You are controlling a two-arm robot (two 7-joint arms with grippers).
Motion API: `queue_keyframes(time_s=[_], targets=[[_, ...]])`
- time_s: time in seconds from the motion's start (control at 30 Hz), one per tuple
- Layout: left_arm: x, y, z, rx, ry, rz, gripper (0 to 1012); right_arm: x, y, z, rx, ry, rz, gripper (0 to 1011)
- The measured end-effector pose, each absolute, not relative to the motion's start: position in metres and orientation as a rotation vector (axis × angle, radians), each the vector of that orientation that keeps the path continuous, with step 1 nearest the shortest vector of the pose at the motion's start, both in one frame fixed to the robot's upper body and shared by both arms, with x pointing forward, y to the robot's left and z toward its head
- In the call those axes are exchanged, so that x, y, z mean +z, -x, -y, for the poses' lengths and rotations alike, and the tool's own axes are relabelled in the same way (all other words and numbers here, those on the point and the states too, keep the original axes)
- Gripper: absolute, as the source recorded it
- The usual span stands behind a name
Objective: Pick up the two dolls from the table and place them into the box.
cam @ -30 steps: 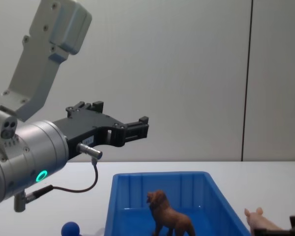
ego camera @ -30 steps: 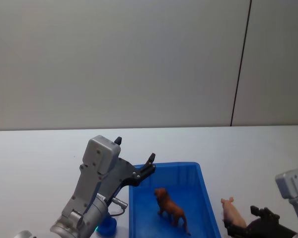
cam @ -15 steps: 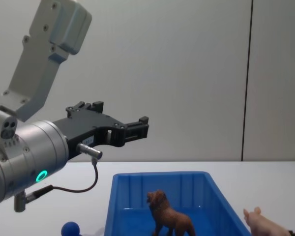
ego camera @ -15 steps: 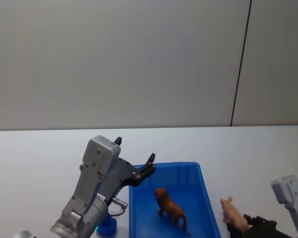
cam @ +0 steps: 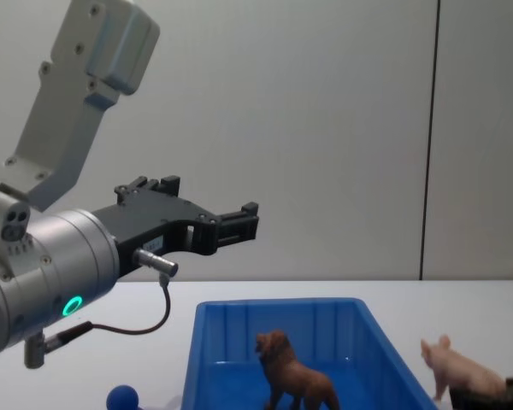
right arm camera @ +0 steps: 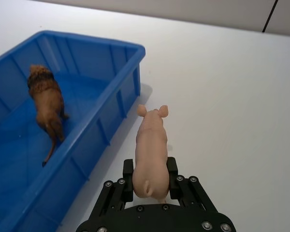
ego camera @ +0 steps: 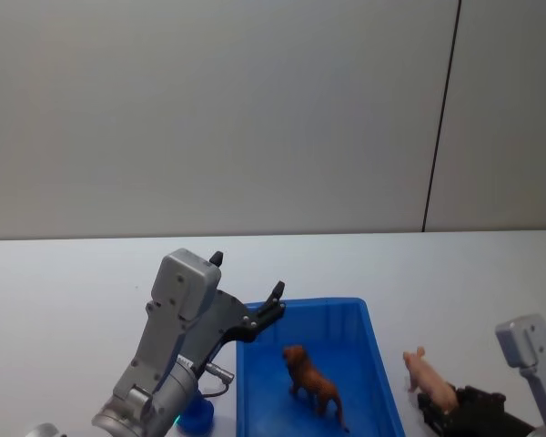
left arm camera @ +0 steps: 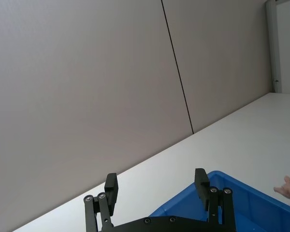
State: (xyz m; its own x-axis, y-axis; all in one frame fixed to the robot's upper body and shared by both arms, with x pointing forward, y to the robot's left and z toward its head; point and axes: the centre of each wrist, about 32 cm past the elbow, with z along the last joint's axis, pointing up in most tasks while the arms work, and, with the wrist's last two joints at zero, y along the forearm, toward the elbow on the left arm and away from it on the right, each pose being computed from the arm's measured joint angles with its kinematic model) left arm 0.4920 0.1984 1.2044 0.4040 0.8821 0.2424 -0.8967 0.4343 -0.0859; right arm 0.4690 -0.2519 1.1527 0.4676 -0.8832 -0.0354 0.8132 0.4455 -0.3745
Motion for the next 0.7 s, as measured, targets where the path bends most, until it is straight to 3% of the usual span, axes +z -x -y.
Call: queue_keyframes(time_s=[0.43, 0.7], targets=[[1.204, -0.492, -0.198, 1.124, -0.061, 0.268, 1001, 1.178, -0.47, 0.244, -1.081, 0.254, -0.1, 379], [1.204, -0.492, -0.198, 1.124, -0.061, 0.268, 1001, 1.198, -0.477, 0.232, -1.015, 0.202, -0.049, 379]])
